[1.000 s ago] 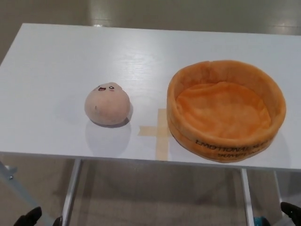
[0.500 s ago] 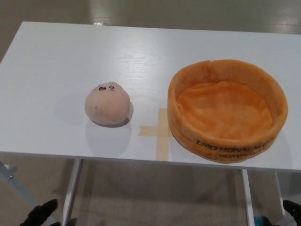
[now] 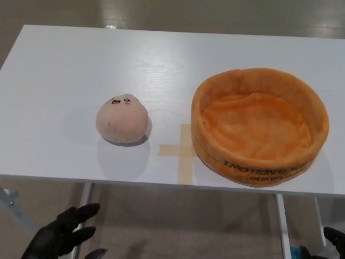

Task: Use the left hand to pick up the pink round toy on the left and place it inside the orange plate on the desk.

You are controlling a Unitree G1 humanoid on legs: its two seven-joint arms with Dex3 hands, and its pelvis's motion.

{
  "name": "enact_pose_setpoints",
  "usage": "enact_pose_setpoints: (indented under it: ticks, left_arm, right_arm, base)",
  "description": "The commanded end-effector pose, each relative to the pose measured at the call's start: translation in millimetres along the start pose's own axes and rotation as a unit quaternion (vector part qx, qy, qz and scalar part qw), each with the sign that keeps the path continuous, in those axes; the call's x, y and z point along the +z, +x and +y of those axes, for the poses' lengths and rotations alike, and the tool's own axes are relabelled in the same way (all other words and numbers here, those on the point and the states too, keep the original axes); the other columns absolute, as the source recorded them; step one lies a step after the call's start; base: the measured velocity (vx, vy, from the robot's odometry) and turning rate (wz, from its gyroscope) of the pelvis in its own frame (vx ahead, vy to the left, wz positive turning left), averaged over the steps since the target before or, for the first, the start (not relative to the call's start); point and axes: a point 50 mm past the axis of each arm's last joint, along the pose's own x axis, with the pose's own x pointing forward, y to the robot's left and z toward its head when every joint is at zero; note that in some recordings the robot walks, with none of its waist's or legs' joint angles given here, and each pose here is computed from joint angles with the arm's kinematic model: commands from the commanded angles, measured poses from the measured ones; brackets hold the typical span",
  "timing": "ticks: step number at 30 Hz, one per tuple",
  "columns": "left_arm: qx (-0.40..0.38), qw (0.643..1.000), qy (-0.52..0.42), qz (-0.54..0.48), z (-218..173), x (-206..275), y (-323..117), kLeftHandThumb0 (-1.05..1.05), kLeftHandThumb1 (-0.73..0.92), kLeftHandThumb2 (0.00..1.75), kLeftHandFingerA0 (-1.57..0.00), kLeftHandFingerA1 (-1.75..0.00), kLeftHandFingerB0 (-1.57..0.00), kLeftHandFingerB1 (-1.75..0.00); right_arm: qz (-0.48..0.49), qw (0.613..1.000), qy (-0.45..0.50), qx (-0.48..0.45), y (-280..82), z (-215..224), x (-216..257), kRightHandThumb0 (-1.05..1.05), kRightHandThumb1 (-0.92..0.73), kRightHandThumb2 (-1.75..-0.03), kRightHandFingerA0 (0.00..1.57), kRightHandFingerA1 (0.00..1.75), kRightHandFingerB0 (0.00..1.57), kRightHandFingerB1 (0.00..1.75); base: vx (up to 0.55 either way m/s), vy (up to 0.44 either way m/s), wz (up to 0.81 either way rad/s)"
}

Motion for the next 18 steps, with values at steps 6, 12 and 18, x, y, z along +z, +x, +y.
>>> enact_pose_setpoints:
  ticks: [6, 12, 18]
  left_arm:
    - [-0.434, 0.869, 0.103, -0.213, -36.2, 122.6, -69.0, -0.52, 0.41, 0.77, -0.32, -0.5, -0.31, -0.47]
    - [-0.459, 0.835, 0.127, -0.275, -33.9, 163.5, -84.1, -0.5, 0.4, 0.78, -0.39, -0.53, -0.31, -0.47]
    - [-0.461, 0.817, 0.145, -0.314, -31.7, 187.3, -95.4, -0.45, 0.55, 0.57, -0.47, -0.42, -0.41, -0.35]
  right_arm:
    - [0.0, 1.0, 0.001, -0.004, 0.2, 0.4, 0.6, -0.4, -0.34, -0.98, 0.39, 0.77, 0.17, 0.63]
    - [-0.001, 1.0, 0.002, -0.004, 0.7, 1.1, 1.9, -0.4, -0.34, -0.98, 0.4, 0.77, 0.17, 0.64]
    - [-0.005, 1.0, 0.003, -0.004, 0.7, 0.1, 2.3, -0.37, -0.43, -0.84, 0.32, 0.99, 0.12, 0.8]
  base:
    - [0.0, 0.0, 0.0]
    - [0.0, 0.0, 0.0]
    - [0.0, 0.0, 0.0]
